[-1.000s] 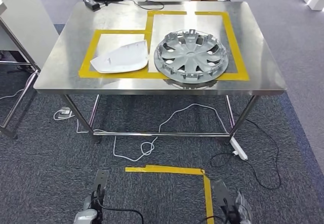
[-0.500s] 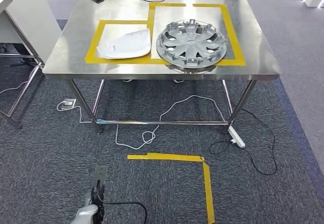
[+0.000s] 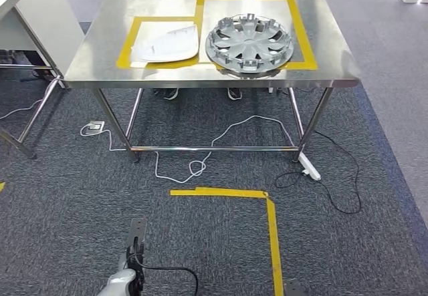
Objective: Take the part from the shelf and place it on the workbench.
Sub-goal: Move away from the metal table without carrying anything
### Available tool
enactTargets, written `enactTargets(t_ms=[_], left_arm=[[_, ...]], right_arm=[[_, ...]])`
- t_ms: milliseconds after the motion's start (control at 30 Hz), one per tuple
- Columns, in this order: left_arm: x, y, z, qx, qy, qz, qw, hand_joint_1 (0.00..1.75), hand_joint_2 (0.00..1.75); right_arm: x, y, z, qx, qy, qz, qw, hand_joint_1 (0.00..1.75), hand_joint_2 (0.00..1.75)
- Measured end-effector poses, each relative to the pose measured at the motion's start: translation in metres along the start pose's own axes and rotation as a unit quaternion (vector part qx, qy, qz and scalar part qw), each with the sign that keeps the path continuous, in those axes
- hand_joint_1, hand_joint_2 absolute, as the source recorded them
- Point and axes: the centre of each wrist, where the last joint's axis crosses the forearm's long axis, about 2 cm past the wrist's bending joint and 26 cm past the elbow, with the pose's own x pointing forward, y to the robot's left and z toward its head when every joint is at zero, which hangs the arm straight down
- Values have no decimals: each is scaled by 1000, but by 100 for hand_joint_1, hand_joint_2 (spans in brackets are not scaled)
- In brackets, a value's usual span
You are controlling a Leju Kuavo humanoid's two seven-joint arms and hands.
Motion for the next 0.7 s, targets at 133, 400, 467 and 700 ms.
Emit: enactTargets(t_ms=[133, 400, 467, 700], left_arm=[[-1, 2, -1, 4, 2, 4, 1000, 0, 0], [-1, 4, -2, 8, 0, 11, 1000, 0, 0], [-1, 4, -2, 8, 0, 10, 1000, 0, 0], [-5, 3, -1, 10, 8, 10, 1000, 0, 0]], right_arm=[[-5, 3, 1, -5, -1, -1, 1000, 0, 0], [-10, 6, 1, -6, 2, -2, 1000, 0, 0], [-10, 7, 1, -5, 2, -2, 1000, 0, 0], [-11, 8, 1, -1, 6, -5, 1000, 0, 0]])
